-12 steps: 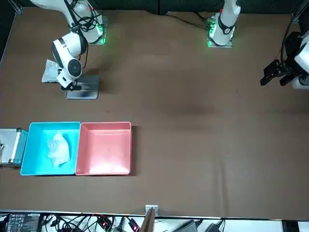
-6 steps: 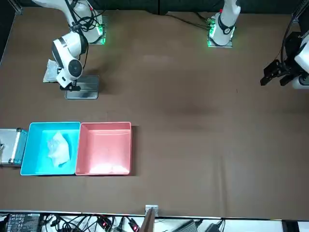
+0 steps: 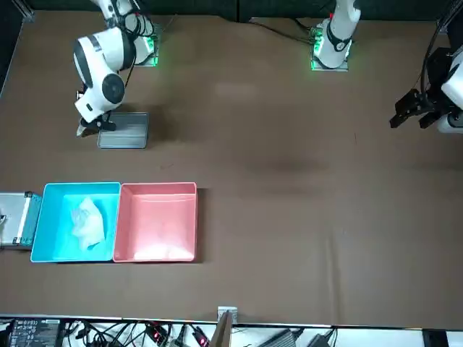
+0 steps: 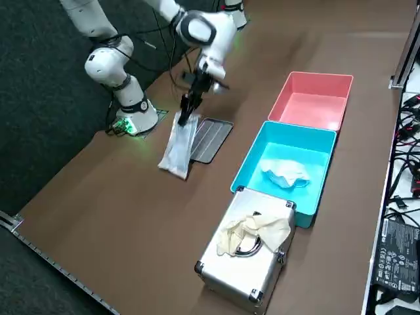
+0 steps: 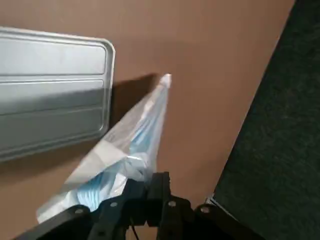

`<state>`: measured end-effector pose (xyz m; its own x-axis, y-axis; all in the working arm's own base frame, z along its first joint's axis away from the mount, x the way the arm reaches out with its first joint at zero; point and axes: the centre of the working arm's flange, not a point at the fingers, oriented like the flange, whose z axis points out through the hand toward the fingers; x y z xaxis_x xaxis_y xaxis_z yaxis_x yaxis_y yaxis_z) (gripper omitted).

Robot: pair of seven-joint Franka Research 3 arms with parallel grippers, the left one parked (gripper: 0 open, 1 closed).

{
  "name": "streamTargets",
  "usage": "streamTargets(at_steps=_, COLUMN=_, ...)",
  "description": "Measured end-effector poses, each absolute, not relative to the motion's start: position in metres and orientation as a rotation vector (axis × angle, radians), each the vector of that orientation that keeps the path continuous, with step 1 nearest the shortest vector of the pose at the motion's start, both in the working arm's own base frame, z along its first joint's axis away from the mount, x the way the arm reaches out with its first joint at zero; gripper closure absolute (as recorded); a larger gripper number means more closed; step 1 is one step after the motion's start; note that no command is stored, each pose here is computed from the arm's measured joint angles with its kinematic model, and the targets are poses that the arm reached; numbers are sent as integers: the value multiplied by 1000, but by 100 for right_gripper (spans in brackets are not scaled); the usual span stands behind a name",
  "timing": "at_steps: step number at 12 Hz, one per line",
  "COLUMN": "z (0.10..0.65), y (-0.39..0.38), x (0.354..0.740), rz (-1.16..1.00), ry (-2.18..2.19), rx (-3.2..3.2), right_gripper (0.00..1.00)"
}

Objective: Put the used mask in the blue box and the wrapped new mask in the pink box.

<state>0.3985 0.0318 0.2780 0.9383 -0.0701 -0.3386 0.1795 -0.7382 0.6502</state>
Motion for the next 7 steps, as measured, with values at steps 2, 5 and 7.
streamTargets(at_steps=2, z=328, y=54, x=414, rz=-435, ry=58, rx=2401, right_gripper=99)
streamTargets(at_steps=5, z=436, y=98, x=474, rz=-368, ry=71, rx=2509, right_gripper=99)
streamTargets(at_steps=7, z=468, y=116, x=512, rz=-334, ry=54, rx=2569, right_gripper=99)
